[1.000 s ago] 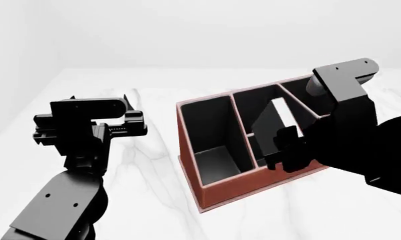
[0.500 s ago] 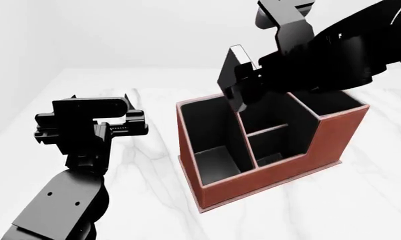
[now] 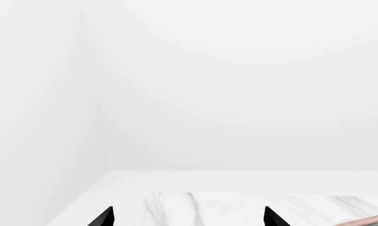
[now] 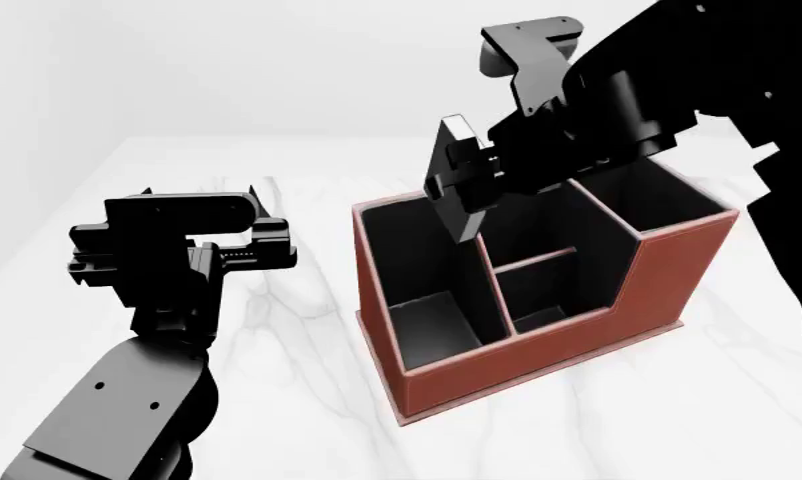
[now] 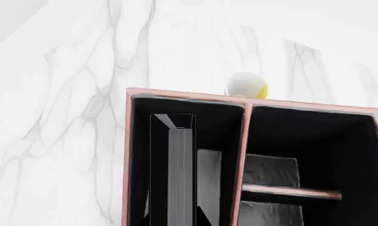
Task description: Pick up the book and place it in the left compartment of the caddy.
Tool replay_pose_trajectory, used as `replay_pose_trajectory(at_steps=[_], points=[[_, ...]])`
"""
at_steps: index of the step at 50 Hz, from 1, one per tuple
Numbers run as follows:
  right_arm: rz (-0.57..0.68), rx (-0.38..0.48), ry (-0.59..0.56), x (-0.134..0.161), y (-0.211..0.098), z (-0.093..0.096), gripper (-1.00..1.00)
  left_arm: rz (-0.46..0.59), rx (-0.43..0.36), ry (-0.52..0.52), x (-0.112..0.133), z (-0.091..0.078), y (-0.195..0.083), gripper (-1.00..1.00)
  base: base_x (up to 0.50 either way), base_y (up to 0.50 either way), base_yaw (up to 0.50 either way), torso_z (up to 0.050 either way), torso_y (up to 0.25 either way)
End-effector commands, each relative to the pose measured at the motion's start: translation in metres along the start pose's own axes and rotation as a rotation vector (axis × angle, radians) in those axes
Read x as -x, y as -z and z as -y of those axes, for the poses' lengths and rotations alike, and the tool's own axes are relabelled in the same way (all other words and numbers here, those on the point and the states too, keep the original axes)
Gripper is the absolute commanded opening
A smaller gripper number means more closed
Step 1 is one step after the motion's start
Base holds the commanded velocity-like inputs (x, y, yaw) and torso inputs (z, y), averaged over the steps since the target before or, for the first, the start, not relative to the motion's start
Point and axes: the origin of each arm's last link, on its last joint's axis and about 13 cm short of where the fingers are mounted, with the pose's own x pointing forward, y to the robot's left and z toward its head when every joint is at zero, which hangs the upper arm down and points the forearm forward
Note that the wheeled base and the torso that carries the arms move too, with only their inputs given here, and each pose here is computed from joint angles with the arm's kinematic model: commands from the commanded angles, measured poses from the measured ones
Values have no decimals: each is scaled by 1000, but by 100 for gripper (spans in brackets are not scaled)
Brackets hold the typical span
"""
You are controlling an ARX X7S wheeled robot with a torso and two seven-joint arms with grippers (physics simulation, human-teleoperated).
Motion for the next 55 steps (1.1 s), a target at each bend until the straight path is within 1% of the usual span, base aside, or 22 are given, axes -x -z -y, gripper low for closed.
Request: replay_pose_trajectory(at_steps=[1, 13, 16, 19, 23, 36, 55], points=[[-20, -25, 3, -1, -7, -1, -100, -3, 1, -4, -1, -1, 2, 100, 0, 0, 0, 0, 0], [-43, -11, -16, -12, -8, -2, -100, -6, 0, -4, -1, -1, 2, 100, 0, 0, 0, 0, 1], [-63, -13, -14, -22, -6, -2, -100, -7, 2, -5, -1, -1, 3, 100, 0, 0, 0, 0, 0], [-100, -15, -15, -40, 1, -4, -100, -8, 2, -2, -1, 0, 4, 100, 0, 0, 0, 0, 0], [-131, -22, -26, -54, 7, -3, -100, -9, 3, -5, -1, -1, 4, 100, 0, 0, 0, 0, 2], [-172, -45, -57, -84, 18, -2, -100, -9, 4, -7, 0, -2, 3, 100, 0, 0, 0, 0, 1], [-192, -63, -73, -101, 33, -2, -100, -10, 3, -9, -1, -2, 4, 100, 0, 0, 0, 0, 1]])
